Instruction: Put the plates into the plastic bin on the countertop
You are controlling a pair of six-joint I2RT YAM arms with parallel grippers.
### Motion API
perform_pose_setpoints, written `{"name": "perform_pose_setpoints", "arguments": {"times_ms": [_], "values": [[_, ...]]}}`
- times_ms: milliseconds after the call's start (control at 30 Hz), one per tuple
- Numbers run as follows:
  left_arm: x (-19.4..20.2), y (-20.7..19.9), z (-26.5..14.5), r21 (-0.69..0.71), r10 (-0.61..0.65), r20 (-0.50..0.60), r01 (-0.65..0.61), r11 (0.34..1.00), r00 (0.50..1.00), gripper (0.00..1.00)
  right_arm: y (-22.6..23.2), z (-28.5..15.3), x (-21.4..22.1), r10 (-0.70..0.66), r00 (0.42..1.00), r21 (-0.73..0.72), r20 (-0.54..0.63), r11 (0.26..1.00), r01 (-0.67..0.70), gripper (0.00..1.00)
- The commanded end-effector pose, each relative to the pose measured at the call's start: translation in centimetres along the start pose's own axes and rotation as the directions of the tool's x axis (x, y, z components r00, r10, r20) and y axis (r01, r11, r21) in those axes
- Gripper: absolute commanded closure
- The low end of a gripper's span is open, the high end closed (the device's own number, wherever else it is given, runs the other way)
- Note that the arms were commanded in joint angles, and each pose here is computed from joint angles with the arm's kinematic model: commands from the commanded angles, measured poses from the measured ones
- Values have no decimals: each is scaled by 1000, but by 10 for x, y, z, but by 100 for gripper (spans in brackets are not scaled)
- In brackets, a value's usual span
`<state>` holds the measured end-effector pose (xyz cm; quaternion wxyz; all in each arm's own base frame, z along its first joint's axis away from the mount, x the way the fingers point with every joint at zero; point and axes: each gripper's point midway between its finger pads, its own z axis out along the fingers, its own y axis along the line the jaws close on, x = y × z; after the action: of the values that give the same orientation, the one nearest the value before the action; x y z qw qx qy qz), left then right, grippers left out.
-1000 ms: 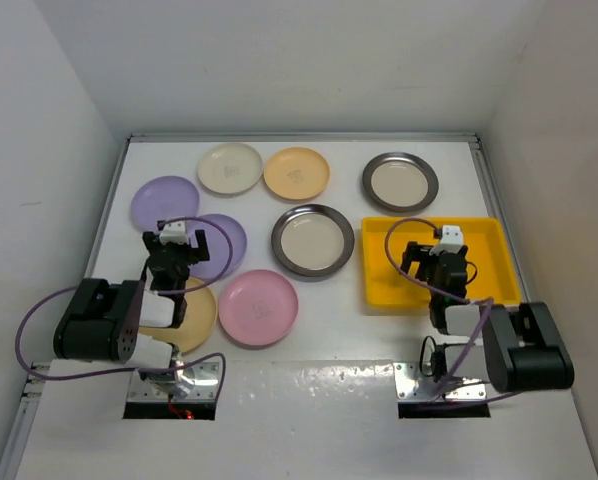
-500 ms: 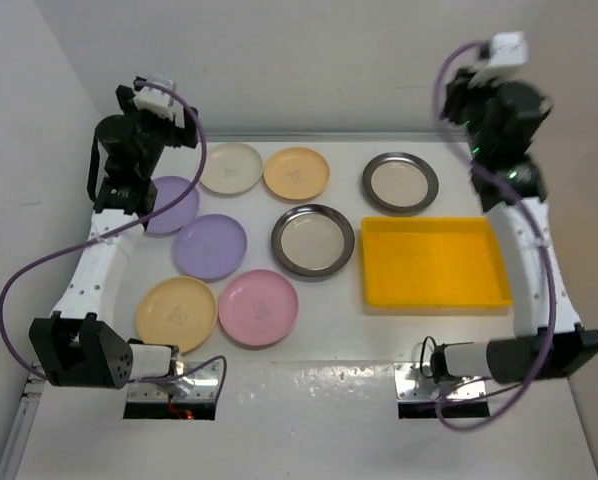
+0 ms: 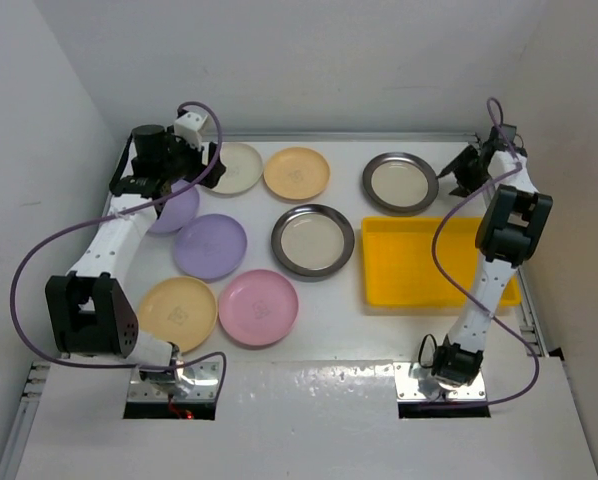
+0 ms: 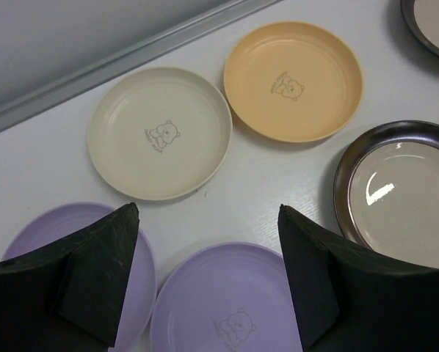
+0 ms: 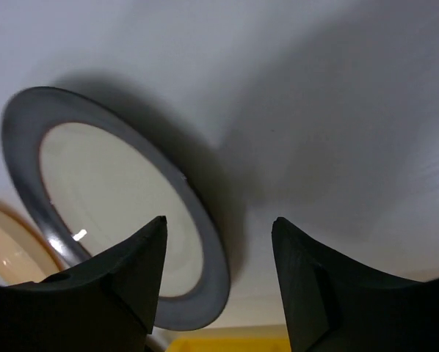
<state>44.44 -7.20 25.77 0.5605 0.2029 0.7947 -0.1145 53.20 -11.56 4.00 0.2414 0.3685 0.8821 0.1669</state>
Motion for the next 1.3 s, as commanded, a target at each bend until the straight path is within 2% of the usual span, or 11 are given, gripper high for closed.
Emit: {"name": "perform_pose_setpoints", "arguments": {"times_ms": [0, 200, 400, 500, 533, 567, 800, 833, 900, 933, 1267], "values": [[-13, -2, 6, 21, 1, 25, -2, 1000, 1000, 21, 19, -38, -33, 30, 994, -58, 105, 998, -24, 42], [-6, 5, 26, 26, -30, -2, 30, 999, 1000, 21, 10, 12, 23, 51, 996, -150, -73, 987, -61, 55], [-13, 8, 32, 25, -38, 1, 38, 999, 999, 21, 16, 46, 55, 40, 990, -165, -133, 984, -62, 59], [-13, 8, 32, 25, -38, 1, 38, 999, 999, 23, 32, 47, 46, 42, 992, -229, -119, 971, -68, 77], [-13, 8, 32, 25, -38, 1, 38, 999, 999, 23, 36, 45, 41, 38, 994, -238, -106, 969, -62, 100], [-16, 8, 30, 24, -34, 9, 34, 999, 999, 23, 38, 44, 37, 52, 994, -233, -92, 970, -72, 100], [-24, 3, 19, 29, -25, 32, 24, 999, 999, 24, 124, -65, -24, 19, 985, -411, 171, 910, 54, 100], [-28, 1, 15, 36, -21, 44, 19, 999, 999, 24, 153, -117, -32, 10, 969, -464, 246, 879, 109, 100], [-30, -2, 11, 45, -9, 52, 7, 999, 999, 24, 154, -131, -21, 19, 966, -482, 256, 869, 111, 100], [-36, -5, 7, 56, -3, 68, -1, 998, 998, 24, 175, -189, -21, 19, 940, -528, 339, 831, 174, 100], [-36, -32, -20, 129, 23, 148, -42, 991, 989, 24, 38, -262, 104, 120, 953, -338, 278, 941, -19, 100]]}}
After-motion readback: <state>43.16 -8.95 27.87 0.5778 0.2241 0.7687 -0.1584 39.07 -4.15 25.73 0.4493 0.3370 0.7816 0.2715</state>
